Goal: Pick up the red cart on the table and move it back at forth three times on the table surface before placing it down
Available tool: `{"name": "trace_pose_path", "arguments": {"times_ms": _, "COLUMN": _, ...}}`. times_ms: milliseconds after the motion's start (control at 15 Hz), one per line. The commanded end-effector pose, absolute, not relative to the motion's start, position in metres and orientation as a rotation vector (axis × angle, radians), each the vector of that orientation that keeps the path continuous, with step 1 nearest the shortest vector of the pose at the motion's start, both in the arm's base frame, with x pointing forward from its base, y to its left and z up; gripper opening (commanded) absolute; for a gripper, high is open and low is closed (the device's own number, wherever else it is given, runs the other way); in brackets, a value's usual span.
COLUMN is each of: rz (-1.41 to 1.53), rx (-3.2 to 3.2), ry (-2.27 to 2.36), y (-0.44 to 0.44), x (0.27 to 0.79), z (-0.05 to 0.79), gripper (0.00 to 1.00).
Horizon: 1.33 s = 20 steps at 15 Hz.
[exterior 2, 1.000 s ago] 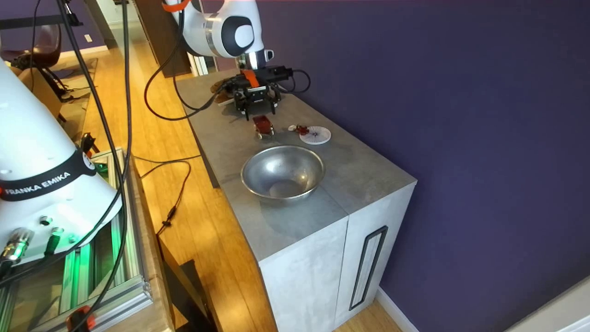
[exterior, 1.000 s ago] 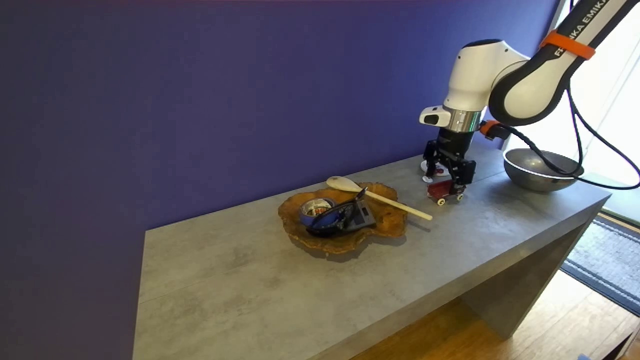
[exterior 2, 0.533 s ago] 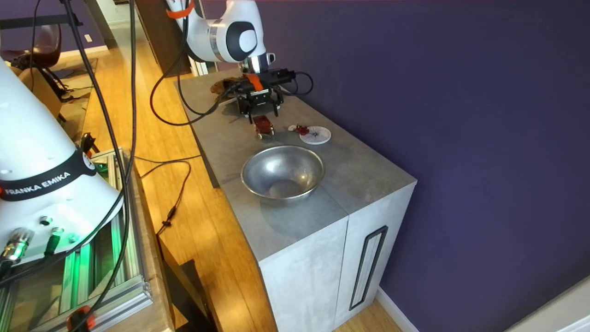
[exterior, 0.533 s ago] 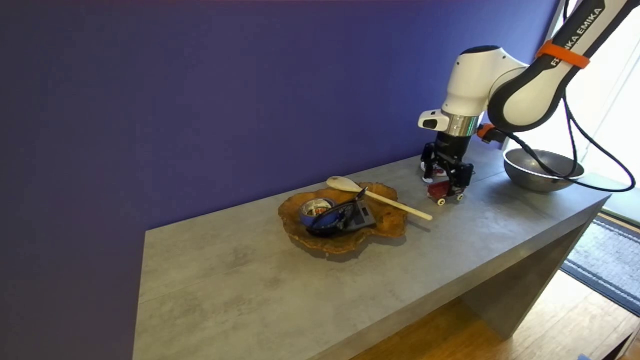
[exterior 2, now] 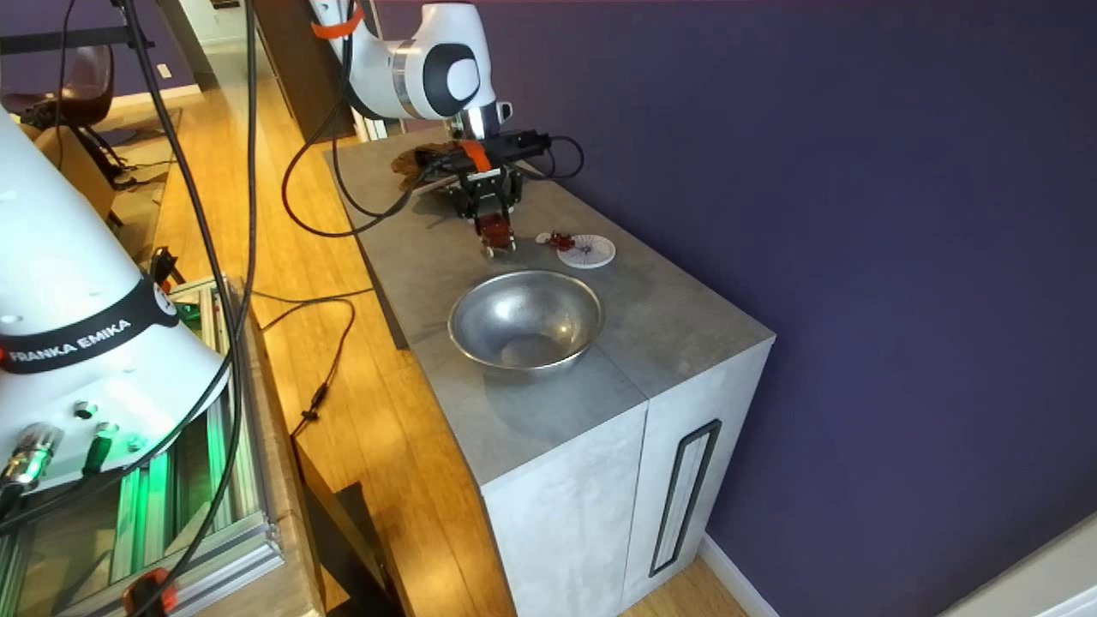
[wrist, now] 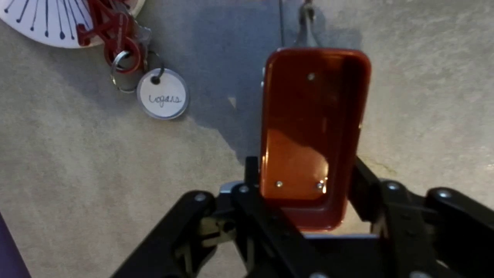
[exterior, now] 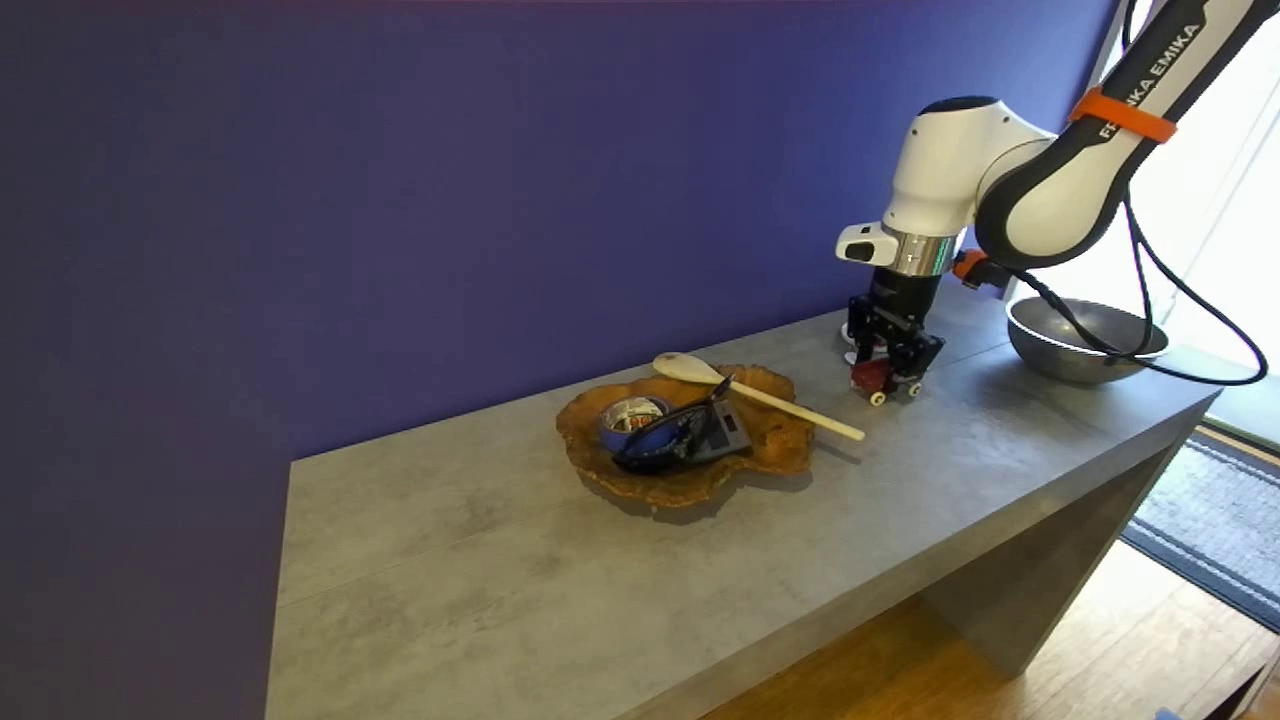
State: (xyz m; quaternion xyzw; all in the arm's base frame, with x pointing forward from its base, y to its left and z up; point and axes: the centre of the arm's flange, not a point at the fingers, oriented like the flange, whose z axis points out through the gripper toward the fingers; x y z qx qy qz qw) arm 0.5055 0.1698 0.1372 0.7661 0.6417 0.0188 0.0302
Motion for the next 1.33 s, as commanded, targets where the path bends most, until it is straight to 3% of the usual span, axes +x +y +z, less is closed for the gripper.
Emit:
{"name": "trace_pose_path", "arguments": {"times_ms": 0, "rz": 0.073, "rx": 2.343, "ry": 1.974, "y": 0.173, "x": 0.509, "z": 0.133, "gripper": 0.31}}
{"name": "trace_pose_path", "arguments": {"times_ms": 667, "rz": 0.122, "rx": 2.299, "ry": 1.99, "y": 0.182, "x": 0.474, "z": 0.185, "gripper": 0.31}}
{"name": "trace_pose_path", "arguments": {"times_ms": 1267, "rz": 0.093, "rx": 2.288, "ry": 2.076, "y": 0.205, "x": 0.407, "z": 0.167, "gripper": 0.31}}
